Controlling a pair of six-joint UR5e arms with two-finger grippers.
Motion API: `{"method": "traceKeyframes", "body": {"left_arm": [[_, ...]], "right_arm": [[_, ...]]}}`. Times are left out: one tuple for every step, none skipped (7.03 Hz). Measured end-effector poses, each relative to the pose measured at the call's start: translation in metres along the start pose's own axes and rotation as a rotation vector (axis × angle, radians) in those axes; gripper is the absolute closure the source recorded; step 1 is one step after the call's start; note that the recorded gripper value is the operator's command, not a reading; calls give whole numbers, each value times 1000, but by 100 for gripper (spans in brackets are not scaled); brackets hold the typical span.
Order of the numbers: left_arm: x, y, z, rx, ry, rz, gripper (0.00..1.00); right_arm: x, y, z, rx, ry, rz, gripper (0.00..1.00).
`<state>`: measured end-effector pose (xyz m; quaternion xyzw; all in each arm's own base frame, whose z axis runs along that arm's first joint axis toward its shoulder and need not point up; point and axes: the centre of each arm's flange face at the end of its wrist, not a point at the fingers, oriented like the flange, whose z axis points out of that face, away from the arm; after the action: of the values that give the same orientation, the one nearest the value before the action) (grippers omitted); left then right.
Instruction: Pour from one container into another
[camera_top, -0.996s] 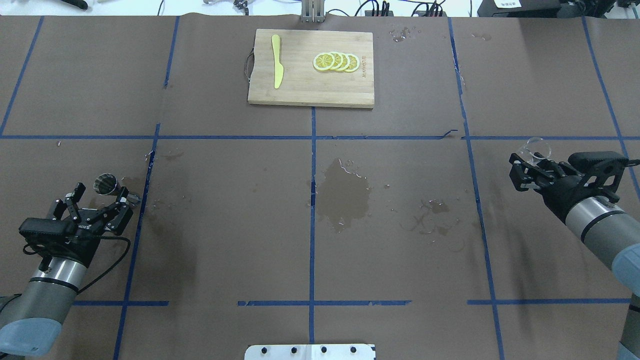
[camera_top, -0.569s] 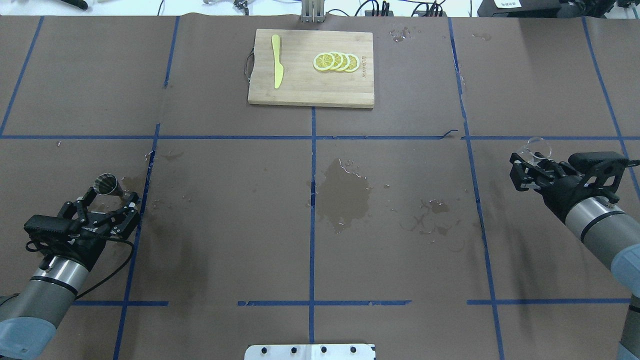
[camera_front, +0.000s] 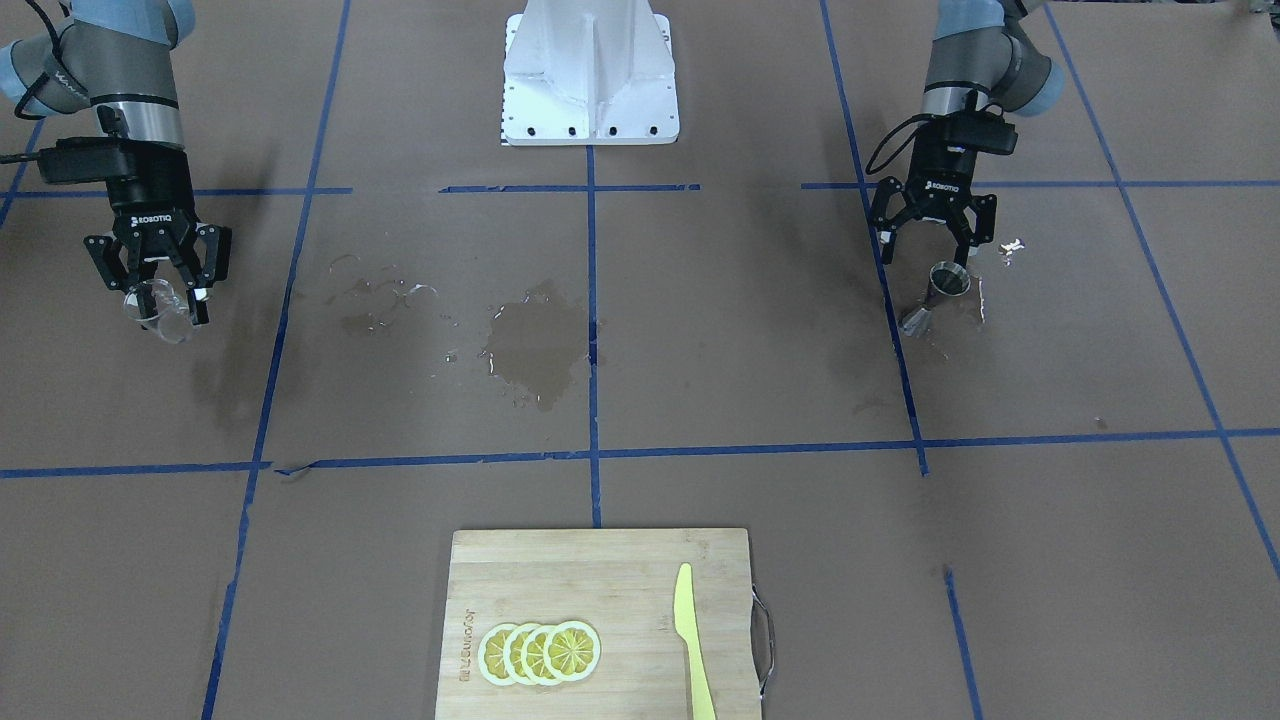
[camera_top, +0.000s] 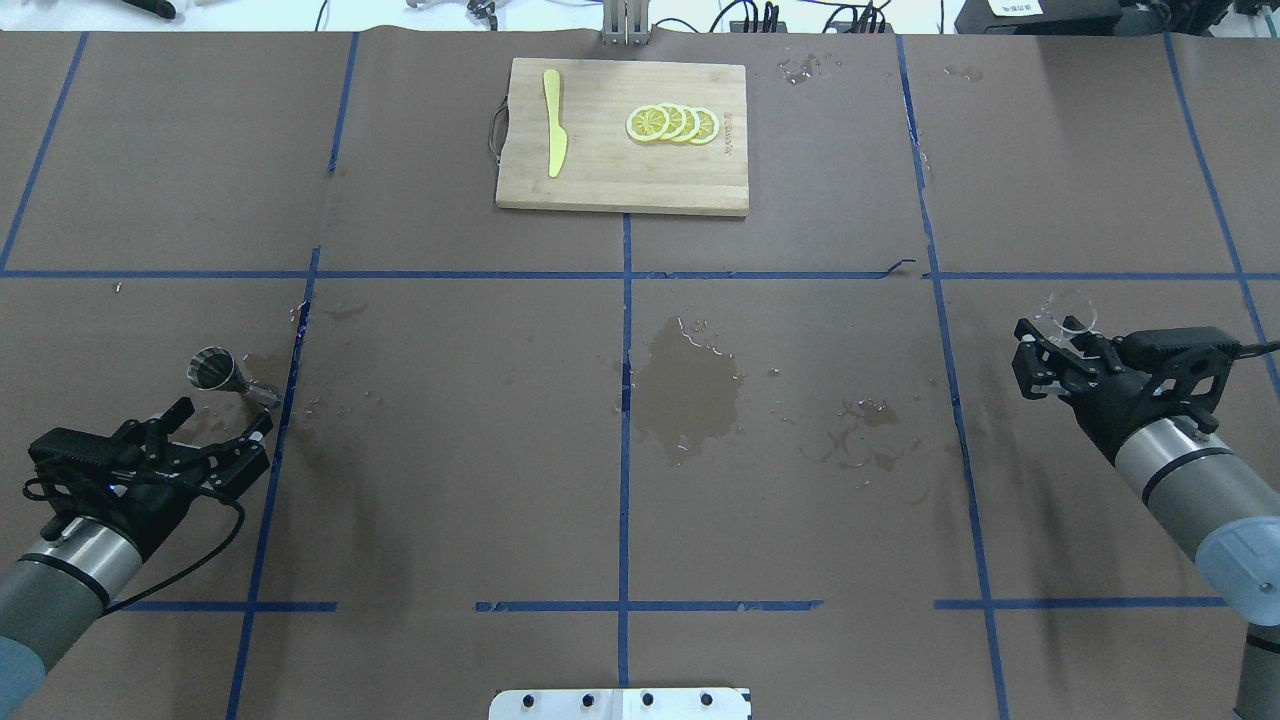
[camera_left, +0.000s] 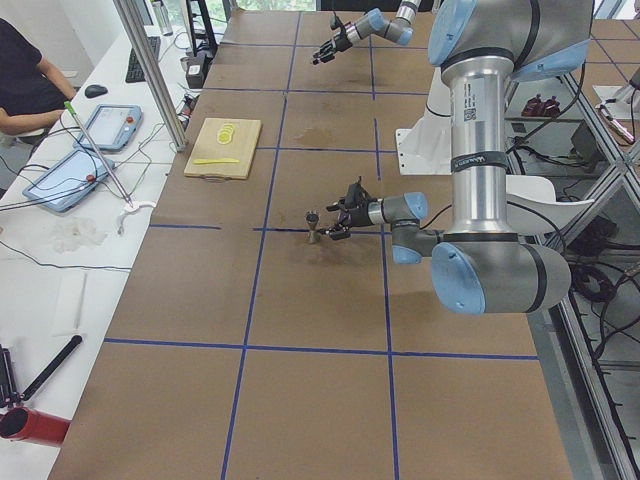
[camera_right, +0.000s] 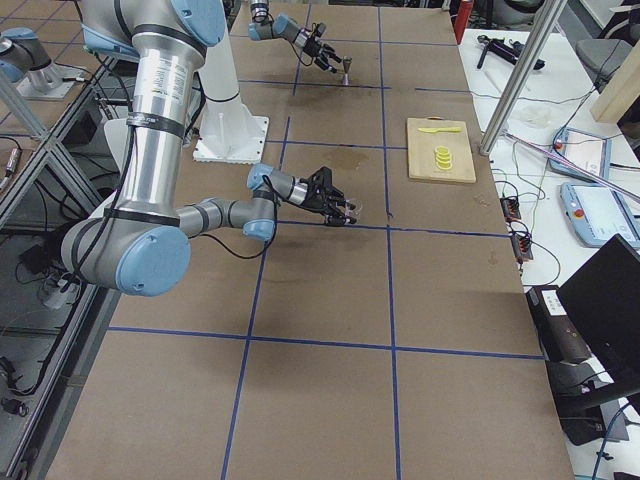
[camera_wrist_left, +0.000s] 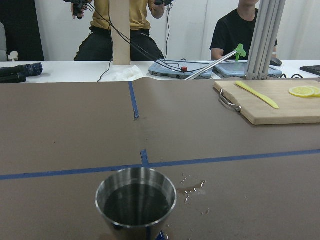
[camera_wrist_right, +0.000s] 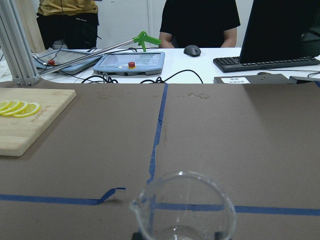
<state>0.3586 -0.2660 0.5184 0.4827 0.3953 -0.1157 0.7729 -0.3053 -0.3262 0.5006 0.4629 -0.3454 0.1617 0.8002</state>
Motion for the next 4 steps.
{"method": "traceKeyframes", "body": {"left_arm": [[-6, -3, -8, -40, 14, 6, 0], [-13, -13, -23, -88, 37, 7, 0], [-19, -27, -41, -132, 60, 6, 0], [-20, -39, -55, -171, 85, 3, 0]], "right_arm": [[-2, 8, -1, 7, 2, -12, 100], [-4, 16, -3, 15, 4, -11, 100], [-6, 25, -5, 23, 5, 4, 100], [-9, 35, -6, 32, 6, 11, 100]]}}
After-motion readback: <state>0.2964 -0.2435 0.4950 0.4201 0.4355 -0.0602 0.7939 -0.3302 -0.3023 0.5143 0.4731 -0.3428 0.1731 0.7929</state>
